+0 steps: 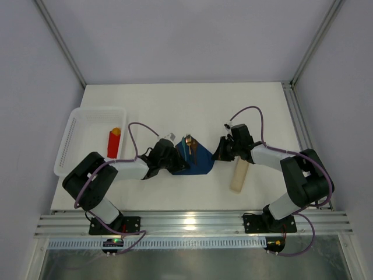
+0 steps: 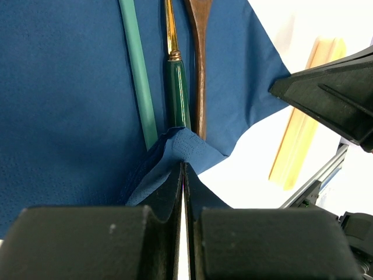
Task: Place the utensils on the paper napkin and roll it up
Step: Roll the napkin at the center of the board.
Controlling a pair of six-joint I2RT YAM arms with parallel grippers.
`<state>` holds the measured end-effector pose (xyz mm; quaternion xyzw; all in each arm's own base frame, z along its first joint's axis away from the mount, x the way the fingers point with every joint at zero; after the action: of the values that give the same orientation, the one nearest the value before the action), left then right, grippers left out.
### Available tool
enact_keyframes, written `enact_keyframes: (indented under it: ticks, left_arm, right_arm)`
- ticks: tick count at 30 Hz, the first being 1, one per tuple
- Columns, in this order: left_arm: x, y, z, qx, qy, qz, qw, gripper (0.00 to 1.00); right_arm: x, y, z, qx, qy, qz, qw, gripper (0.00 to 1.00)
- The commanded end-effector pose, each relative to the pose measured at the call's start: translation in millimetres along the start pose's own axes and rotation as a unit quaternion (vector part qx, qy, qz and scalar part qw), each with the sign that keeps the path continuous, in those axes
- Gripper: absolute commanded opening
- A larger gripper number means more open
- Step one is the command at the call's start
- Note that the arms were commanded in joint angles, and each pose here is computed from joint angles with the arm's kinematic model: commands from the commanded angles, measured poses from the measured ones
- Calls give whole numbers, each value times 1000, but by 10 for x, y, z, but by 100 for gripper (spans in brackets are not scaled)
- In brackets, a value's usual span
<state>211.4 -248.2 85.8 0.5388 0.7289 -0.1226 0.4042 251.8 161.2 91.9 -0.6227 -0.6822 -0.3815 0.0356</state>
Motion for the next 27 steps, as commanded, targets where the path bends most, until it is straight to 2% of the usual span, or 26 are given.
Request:
enact_keyframes:
  ticks: [1,27]
  left_arm:
    - [-101,32,-48,-11,-15,9,1000,0]
    - [-271,-90,114,26,-49,6,998,0]
  right_arm:
    - [108,183,-71,-34,14,-10,999,4]
    - [100,187,-59,-34,12,-12,999,4]
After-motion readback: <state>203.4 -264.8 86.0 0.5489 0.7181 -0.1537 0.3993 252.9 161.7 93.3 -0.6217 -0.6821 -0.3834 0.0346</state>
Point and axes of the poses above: each gripper's point midway between its finger pads, its own z axis out along the fingers, its own x axis along the line the jaws close on, y = z × x, the point moved 8 cm from there along -z, back along the fingers, and after that the axes turned 7 degrees about -z, right-handed, at the moved point
